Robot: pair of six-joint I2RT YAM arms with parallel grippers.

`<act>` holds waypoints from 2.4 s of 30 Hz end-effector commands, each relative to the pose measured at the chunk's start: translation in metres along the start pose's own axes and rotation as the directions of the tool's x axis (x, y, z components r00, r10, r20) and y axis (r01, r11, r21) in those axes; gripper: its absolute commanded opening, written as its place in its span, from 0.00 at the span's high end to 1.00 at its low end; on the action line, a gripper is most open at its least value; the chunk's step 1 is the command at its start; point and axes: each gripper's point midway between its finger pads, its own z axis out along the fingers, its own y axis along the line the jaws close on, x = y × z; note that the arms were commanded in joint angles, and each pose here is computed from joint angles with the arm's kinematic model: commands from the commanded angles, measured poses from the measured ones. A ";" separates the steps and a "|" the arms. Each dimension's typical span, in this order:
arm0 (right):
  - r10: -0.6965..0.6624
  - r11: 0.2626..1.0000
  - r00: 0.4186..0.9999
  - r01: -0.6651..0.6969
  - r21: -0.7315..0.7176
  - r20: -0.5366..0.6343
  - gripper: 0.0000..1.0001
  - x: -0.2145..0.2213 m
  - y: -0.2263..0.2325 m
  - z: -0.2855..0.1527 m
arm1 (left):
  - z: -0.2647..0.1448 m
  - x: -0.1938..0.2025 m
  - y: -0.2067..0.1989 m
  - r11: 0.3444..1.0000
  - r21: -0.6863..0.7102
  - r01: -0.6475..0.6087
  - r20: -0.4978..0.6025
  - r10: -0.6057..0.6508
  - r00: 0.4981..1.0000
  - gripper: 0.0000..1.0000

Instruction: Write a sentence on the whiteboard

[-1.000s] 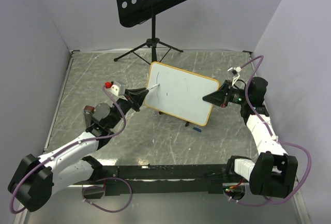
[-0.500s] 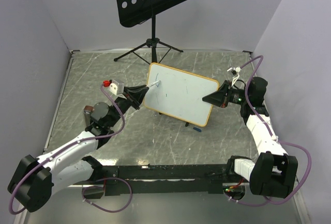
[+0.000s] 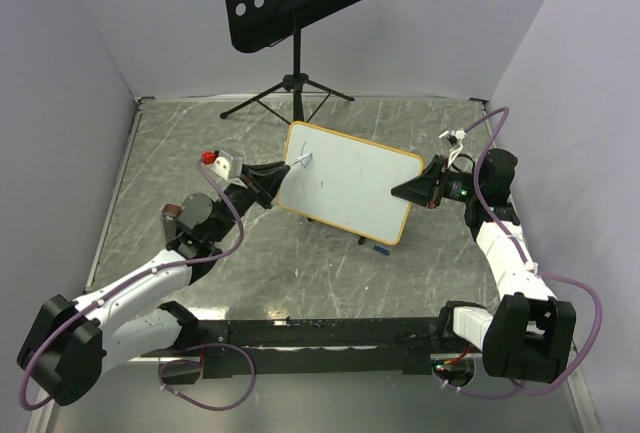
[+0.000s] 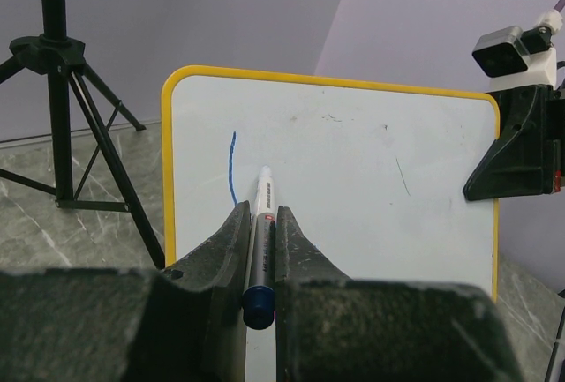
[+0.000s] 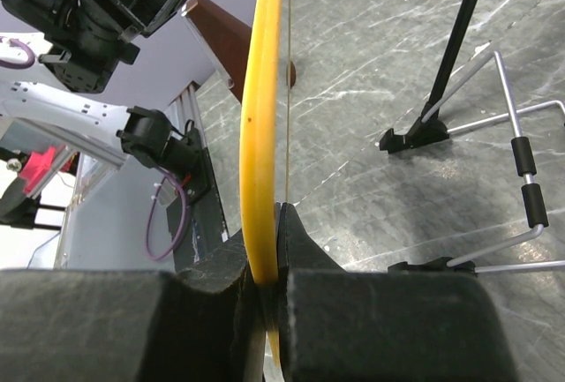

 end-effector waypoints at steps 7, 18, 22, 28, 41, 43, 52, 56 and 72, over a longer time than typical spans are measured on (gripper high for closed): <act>-0.102 0.993 0.995 0.102 -0.052 0.001 1.00 -0.007 0.012 0.000 | 0.012 -0.016 -0.012 0.999 0.052 0.011 0.028 -0.013 1.000 0.99; -0.098 0.994 0.995 0.097 -0.052 0.000 1.00 -0.007 0.011 0.000 | 0.009 -0.005 -0.015 0.997 0.076 0.016 -0.011 -0.015 1.000 0.99; -0.098 0.994 0.995 0.097 -0.052 0.000 1.00 -0.007 0.011 0.000 | 0.006 -0.001 -0.015 0.997 0.076 0.018 -0.029 -0.016 0.999 0.99; -0.098 0.994 0.995 0.097 -0.052 0.000 1.00 -0.007 0.011 0.000 | -0.002 0.004 -0.013 0.998 0.065 0.018 -0.049 -0.015 0.999 0.99; -0.099 0.994 0.995 0.099 -0.052 0.000 1.00 -0.007 0.011 0.000 | -0.012 0.013 -0.002 1.000 0.010 0.012 -0.068 -0.012 0.998 0.99; -0.096 0.994 0.995 0.096 -0.052 0.000 1.00 -0.007 0.011 0.000 | -0.012 0.012 0.000 1.000 -0.004 0.006 -0.067 -0.006 0.998 0.99; -0.102 0.993 0.995 0.102 -0.052 0.001 1.00 -0.007 0.012 0.000 | -0.001 0.000 0.009 0.999 -0.049 -0.009 -0.040 0.007 0.999 0.99; -0.102 0.993 0.995 0.102 -0.054 0.001 1.00 -0.008 0.012 0.000 | 0.005 -0.006 0.008 0.999 -0.041 -0.014 -0.025 0.013 1.000 0.99; -0.101 0.993 0.995 0.100 -0.055 0.000 1.00 -0.007 0.012 0.000 | 0.026 -0.018 -0.001 1.000 0.014 -0.018 -0.004 0.018 1.000 0.99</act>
